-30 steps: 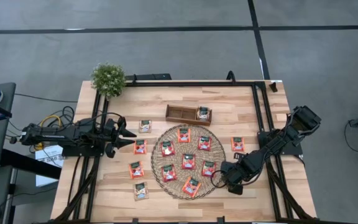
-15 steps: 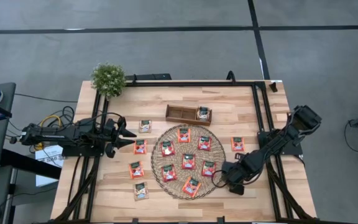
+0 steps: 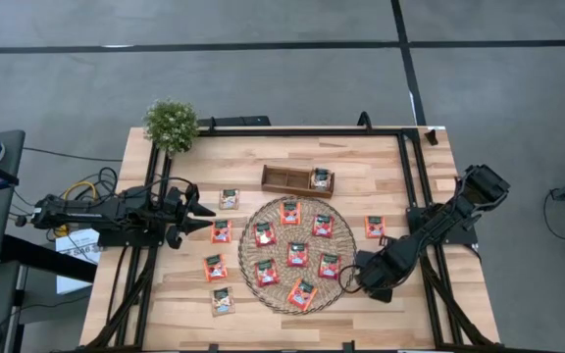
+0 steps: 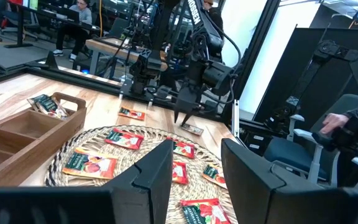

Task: Pick & Place Tea
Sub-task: Put the brown tea bag into the right section of the wooden organizer

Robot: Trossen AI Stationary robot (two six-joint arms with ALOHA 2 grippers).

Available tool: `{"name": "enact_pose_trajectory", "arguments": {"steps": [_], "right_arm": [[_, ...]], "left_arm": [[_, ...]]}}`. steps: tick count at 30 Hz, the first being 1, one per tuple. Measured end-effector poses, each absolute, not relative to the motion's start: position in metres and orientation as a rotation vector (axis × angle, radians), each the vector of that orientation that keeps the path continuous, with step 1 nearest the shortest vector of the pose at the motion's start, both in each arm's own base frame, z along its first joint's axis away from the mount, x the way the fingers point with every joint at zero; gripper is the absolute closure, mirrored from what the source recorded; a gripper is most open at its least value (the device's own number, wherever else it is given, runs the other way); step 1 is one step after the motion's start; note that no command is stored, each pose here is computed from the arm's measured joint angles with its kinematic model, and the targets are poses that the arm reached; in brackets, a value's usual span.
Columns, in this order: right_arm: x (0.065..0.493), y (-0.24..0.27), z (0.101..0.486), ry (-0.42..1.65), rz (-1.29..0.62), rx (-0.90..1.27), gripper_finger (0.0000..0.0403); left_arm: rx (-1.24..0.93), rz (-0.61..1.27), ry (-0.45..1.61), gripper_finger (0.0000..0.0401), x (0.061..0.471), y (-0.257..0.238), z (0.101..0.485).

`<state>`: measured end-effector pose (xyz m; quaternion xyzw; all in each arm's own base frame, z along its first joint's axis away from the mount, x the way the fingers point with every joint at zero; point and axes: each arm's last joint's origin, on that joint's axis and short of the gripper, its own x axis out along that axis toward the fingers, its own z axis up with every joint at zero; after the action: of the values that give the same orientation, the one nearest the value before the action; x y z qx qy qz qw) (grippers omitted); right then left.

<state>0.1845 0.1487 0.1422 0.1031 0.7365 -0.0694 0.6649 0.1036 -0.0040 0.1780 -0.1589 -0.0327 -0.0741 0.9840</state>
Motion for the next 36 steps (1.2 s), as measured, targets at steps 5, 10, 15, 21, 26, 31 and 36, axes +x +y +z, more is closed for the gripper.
{"name": "enact_pose_trajectory", "arguments": {"steps": [5,10,15,21,26,31,36], "right_arm": [[0.190,0.153,0.149,1.641,-0.136,0.248,0.0304],[0.192,0.156,0.153,1.627,-0.108,0.242,0.0304],[0.189,0.159,0.153,1.620,-0.102,0.212,0.0304],[0.182,0.158,0.145,1.630,-0.114,0.178,0.0304],[0.179,0.154,0.133,1.623,-0.096,0.206,0.0304],[0.179,0.149,0.129,1.634,-0.097,0.240,0.0304],[0.178,0.144,0.125,1.657,-0.101,0.265,0.0313]], "left_arm": [[-0.319,-0.149,-0.066,0.0273,0.104,-0.004,0.178],[-0.319,-0.149,-0.066,0.0273,0.104,-0.004,0.178],[-0.319,-0.149,-0.066,0.0273,0.104,-0.004,0.178],[-0.319,-0.149,-0.066,0.0273,0.104,-0.004,0.178],[-0.319,-0.149,-0.066,0.0273,0.104,-0.004,0.178],[-0.319,-0.149,-0.065,0.0273,0.104,-0.004,0.178],[-0.320,-0.149,-0.065,0.0273,0.104,-0.004,0.178]]}}
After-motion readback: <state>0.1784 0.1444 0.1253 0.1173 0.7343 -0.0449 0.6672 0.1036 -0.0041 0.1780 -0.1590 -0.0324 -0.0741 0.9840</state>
